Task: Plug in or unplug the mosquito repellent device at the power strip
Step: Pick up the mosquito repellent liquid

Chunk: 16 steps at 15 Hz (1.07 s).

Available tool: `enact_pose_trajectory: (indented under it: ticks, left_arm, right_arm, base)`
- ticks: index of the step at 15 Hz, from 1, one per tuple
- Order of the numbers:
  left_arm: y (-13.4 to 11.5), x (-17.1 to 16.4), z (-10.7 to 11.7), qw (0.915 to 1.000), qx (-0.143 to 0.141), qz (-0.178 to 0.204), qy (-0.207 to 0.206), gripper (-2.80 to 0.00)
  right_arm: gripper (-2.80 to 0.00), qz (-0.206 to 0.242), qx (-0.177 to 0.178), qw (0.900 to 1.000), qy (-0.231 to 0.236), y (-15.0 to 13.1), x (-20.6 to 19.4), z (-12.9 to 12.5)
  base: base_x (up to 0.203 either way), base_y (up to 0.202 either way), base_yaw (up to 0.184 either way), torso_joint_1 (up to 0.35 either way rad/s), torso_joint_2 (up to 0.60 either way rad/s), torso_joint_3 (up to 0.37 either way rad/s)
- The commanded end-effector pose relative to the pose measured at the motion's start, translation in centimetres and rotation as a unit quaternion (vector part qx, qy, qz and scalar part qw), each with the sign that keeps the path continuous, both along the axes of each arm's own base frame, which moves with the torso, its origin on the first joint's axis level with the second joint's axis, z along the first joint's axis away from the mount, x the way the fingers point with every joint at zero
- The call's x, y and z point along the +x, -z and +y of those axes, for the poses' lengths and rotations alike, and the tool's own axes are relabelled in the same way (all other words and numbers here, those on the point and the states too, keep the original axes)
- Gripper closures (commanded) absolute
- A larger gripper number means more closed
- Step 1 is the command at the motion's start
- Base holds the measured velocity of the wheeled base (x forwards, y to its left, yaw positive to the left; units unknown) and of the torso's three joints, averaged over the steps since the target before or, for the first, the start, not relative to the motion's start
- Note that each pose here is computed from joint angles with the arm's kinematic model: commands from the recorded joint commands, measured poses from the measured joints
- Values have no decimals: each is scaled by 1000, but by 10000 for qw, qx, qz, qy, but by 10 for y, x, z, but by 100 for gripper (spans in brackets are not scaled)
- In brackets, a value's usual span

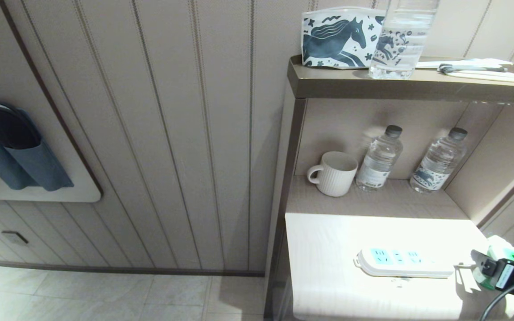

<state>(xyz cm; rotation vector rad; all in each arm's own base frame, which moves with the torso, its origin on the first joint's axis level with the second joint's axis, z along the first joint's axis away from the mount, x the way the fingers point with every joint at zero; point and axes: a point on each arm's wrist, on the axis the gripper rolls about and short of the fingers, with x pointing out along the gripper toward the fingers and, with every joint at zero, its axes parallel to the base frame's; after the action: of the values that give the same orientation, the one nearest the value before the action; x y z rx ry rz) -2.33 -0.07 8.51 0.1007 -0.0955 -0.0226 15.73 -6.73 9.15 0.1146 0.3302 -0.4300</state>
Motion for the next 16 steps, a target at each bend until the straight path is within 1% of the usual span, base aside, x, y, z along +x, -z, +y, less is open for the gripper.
enact_pose_trajectory:
  ticks: [1,9,10,16]
  left_arm:
    - [0,0,0,10000,2,-4,1,0]
    - [0,0,0,10000,2,-4,1,0]
    - [0,0,0,10000,2,-7,1,0]
    - [0,0,0,10000,2,-4,1,0]
  right_arm:
    - [-280,-62,-20,10000,7,-2,0,0]
    - [-280,-54,17,10000,-80,-1,0,0]
    - [0,-61,14,9999,-80,-1,0,0]
    - [0,51,65,9999,-87,1,-1,1]
  base:
    - [0,0,0,0,0,0]
    - [0,0,0,0,0,0]
    - [0,0,0,0,0,0]
    - [0,0,0,0,0,0]
